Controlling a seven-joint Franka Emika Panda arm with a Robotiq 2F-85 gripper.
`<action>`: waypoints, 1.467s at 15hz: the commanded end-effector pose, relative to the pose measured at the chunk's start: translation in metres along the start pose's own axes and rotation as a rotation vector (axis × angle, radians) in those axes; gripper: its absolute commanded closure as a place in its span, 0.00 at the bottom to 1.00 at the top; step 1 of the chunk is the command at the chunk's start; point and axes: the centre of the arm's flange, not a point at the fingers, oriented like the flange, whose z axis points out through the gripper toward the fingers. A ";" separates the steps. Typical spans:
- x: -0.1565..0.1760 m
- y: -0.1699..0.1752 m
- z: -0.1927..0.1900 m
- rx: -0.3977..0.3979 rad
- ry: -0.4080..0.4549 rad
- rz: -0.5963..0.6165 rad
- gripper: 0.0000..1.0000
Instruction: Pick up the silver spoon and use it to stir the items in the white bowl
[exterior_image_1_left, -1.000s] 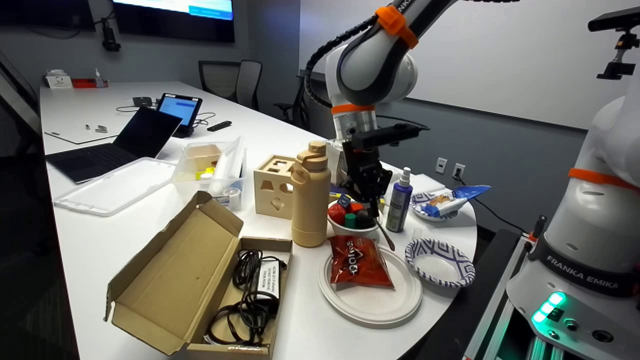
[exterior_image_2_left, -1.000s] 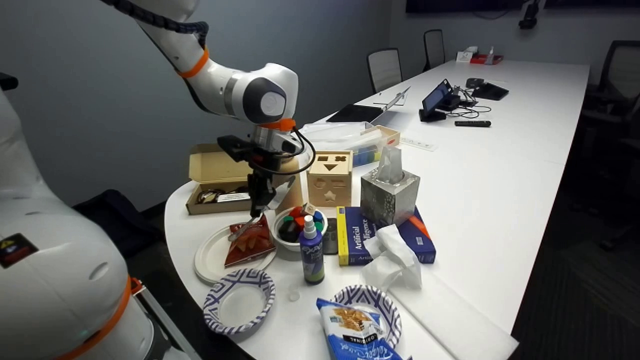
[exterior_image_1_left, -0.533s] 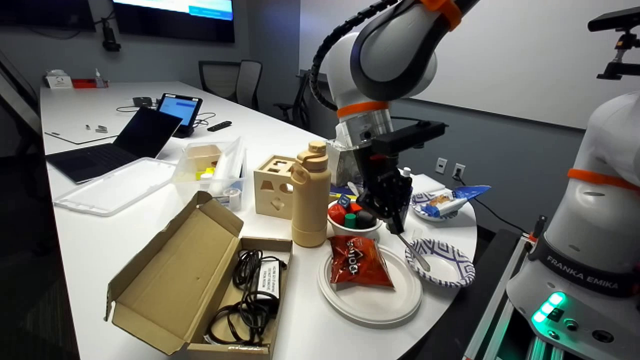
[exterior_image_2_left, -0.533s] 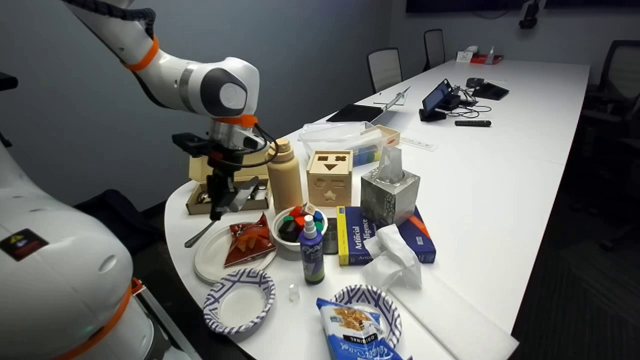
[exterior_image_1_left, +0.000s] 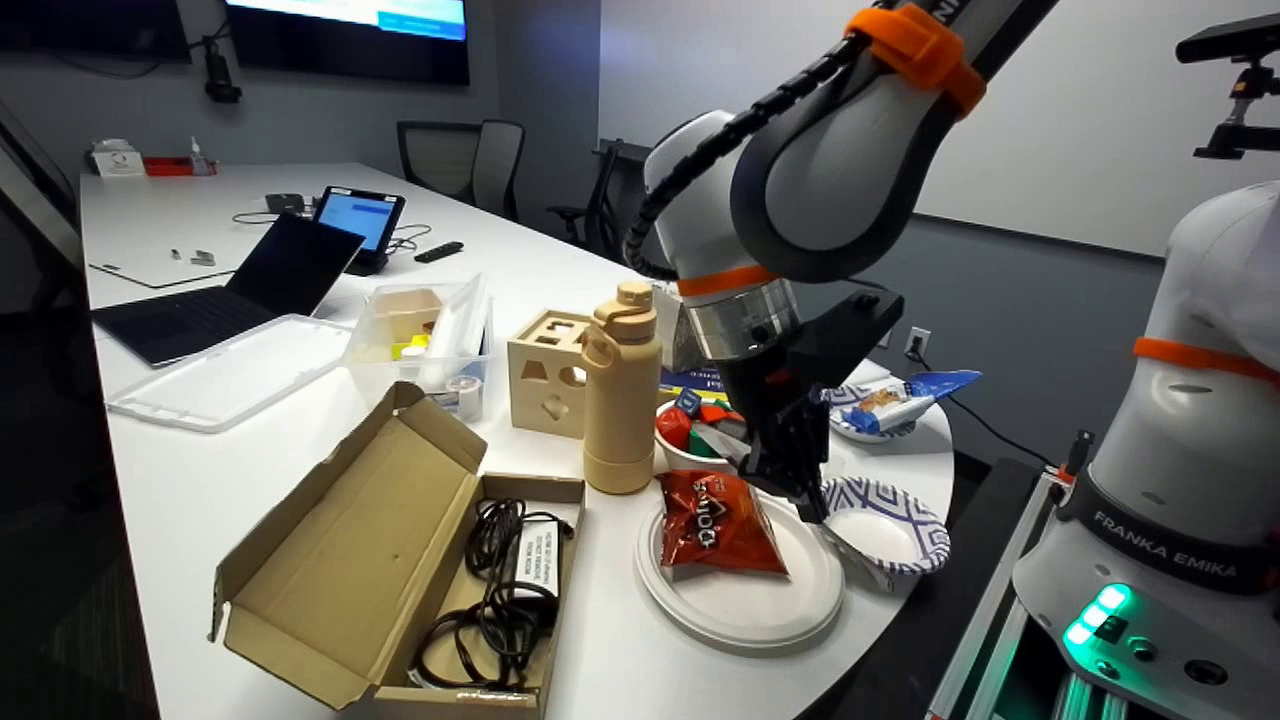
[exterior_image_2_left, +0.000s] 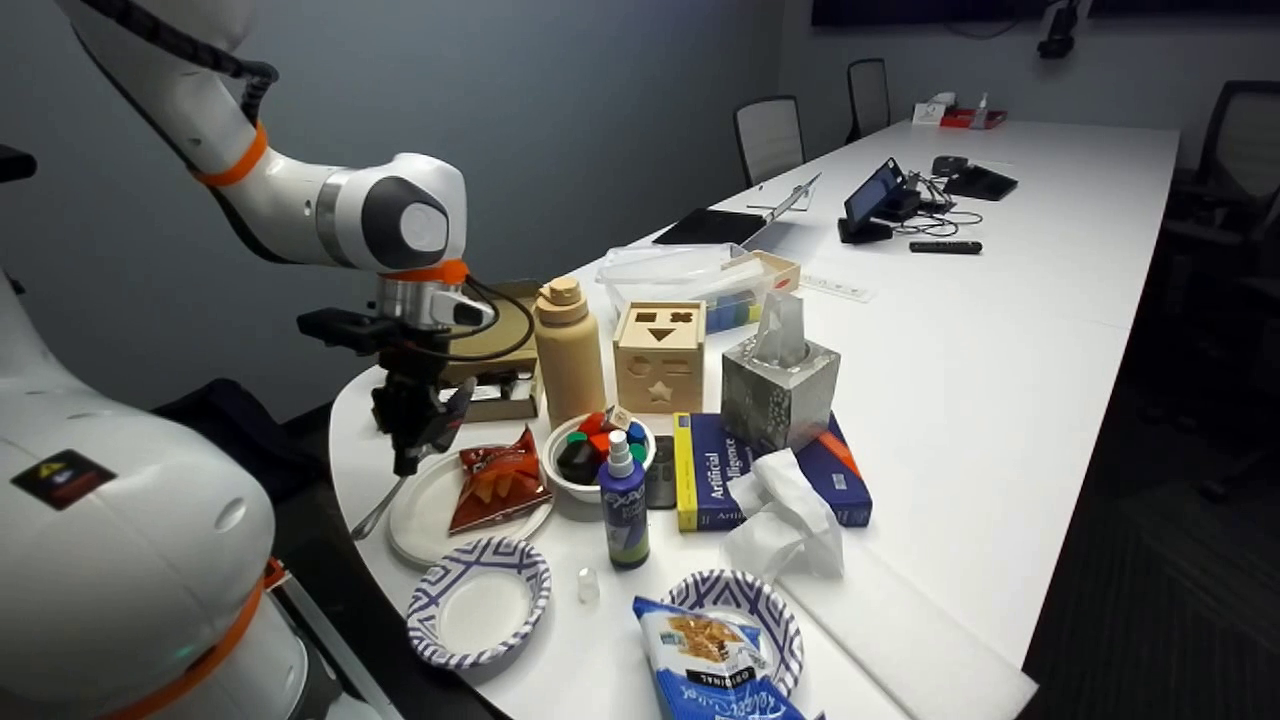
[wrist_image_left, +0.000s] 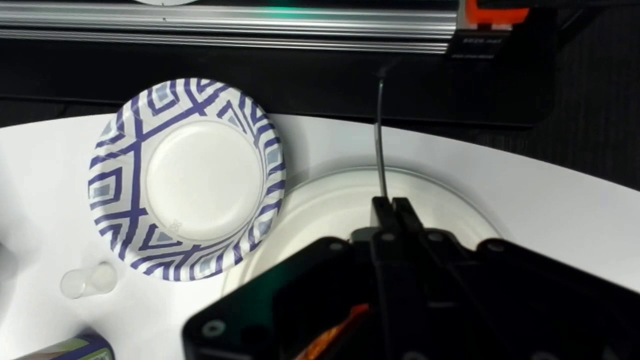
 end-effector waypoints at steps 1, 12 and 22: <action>0.017 -0.013 0.025 -0.053 0.005 -0.115 0.99; 0.061 -0.038 0.072 -0.090 -0.088 -0.308 0.71; 0.043 -0.004 0.012 0.004 0.016 -0.206 0.04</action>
